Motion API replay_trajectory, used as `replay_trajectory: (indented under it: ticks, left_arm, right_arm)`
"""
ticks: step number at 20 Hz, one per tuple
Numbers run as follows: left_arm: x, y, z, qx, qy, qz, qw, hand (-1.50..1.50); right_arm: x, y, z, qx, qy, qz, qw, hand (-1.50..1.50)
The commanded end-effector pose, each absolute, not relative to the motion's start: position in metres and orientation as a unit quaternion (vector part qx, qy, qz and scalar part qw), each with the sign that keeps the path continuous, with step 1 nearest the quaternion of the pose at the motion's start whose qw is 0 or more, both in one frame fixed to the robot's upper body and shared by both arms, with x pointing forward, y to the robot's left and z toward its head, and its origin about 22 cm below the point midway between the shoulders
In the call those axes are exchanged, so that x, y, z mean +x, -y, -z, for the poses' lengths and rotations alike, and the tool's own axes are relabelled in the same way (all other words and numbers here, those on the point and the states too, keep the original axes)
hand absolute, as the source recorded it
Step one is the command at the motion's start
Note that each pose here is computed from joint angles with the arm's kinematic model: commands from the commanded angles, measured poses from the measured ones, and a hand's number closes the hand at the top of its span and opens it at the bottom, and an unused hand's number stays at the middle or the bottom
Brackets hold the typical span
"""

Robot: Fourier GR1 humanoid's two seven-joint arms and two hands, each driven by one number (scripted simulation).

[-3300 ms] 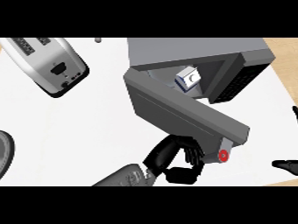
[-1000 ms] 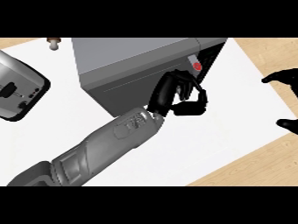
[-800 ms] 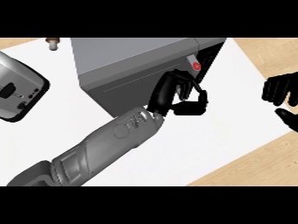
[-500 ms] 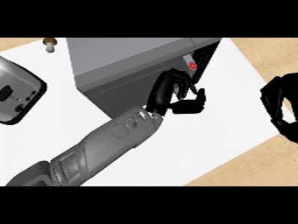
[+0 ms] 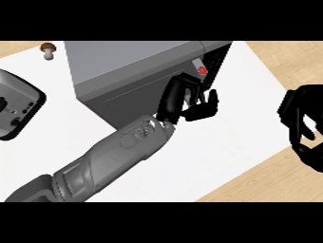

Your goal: Pick up the milk, place it into the microwave and close the microwave

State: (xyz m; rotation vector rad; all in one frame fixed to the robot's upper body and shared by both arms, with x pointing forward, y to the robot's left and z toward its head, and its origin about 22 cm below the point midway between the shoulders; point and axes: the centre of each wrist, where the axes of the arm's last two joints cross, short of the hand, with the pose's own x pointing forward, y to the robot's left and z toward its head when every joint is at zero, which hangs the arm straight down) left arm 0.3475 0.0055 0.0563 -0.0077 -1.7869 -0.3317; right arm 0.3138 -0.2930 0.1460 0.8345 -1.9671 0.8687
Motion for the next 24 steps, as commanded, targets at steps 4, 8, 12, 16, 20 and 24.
replay_trajectory:
  ticks: [4,8,12,16,20,24]
  left_arm:
    - [0.351,0.022,-0.080,-0.020,0.794,0.159,0.586,1.50]
    - [0.351,0.020,-0.077,-0.014,0.794,0.149,0.589,1.50]
    - [0.355,0.008,-0.061,0.011,0.735,0.099,0.670,1.50]
    - [0.359,-0.002,-0.085,-0.085,0.688,-0.056,0.719,1.50]
    - [0.362,-0.013,-0.073,-0.125,0.656,-0.087,0.739,1.50]
    - [0.362,-0.019,-0.059,-0.155,0.645,-0.085,0.744,1.50]
  right_arm:
    - [0.306,0.283,-0.149,0.375,0.766,-0.364,0.374,1.50]
    - [0.301,0.282,-0.151,0.380,0.764,-0.365,0.373,1.50]
    - [0.290,0.274,-0.134,0.400,0.700,-0.417,0.419,1.50]
    - [0.281,0.268,-0.120,0.424,0.698,-0.388,0.428,1.50]
    - [0.269,0.258,-0.114,0.433,0.690,-0.386,0.433,1.50]
    - [0.257,0.252,-0.106,0.439,0.692,-0.368,0.439,1.50]
